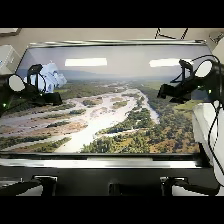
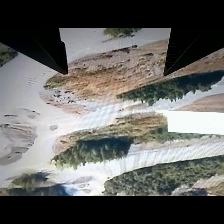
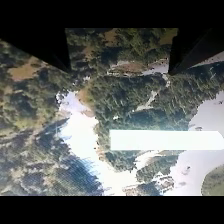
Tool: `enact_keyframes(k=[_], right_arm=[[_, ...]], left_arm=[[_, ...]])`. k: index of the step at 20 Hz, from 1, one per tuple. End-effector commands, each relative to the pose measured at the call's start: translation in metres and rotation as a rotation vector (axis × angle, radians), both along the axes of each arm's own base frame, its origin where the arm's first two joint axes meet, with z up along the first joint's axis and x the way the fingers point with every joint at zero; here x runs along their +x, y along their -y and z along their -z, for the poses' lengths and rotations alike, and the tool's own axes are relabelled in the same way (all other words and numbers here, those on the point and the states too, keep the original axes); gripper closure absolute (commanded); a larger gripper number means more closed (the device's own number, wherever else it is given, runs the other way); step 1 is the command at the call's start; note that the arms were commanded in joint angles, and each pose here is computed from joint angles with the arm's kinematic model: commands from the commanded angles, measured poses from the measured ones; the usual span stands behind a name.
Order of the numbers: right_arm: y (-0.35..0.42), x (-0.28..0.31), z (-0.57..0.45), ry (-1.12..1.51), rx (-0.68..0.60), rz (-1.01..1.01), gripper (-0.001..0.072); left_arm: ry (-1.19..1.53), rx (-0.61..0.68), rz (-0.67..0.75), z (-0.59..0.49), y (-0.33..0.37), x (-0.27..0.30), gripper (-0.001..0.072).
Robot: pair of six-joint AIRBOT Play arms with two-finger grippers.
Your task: Fold the clothes and pants, and hang the long-sleeved shirts on hangers.
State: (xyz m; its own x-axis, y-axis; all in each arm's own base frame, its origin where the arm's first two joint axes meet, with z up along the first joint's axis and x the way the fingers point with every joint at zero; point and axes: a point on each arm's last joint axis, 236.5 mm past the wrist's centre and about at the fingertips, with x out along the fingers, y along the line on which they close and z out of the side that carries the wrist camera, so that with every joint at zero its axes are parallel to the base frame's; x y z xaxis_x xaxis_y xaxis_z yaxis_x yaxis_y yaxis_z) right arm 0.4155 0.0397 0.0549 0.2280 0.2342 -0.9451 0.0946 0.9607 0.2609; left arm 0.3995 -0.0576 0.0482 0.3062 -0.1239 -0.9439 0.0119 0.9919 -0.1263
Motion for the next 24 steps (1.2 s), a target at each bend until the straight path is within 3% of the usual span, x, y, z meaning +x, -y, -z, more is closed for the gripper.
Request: enact_keyframes(k=[1, 14, 19, 22, 24], right_arm=[[-0.001, 0.0, 0.0, 0.0, 0.0, -0.001, 0.0033], [-0.001, 0.0, 0.0, 0.0, 0.0, -0.001, 0.0033], [0.006, 0.039, -0.012, 0.167, -0.013, 0.037, 0.0032], [0.01, 0.06, -0.022, 0.266, -0.019, 0.061, 0.0033], [0.014, 0.063, -0.023, 0.281, -0.037, 0.064, 0.0033]], left_arm=[[0.0, 0.0, 0.001, 0.0, 0.0, 0.0, -0.0003], [0.009, -0.006, -0.006, -0.001, 0.001, 0.002, -0.0004], [0.38, -0.042, -0.051, -0.037, 0.003, 0.085, -0.0004], [0.734, -0.121, -0.184, -0.087, -0.012, 0.158, -0.0003], [0.684, -0.205, -0.449, -0.07, -0.079, 0.189, -0.0004]])
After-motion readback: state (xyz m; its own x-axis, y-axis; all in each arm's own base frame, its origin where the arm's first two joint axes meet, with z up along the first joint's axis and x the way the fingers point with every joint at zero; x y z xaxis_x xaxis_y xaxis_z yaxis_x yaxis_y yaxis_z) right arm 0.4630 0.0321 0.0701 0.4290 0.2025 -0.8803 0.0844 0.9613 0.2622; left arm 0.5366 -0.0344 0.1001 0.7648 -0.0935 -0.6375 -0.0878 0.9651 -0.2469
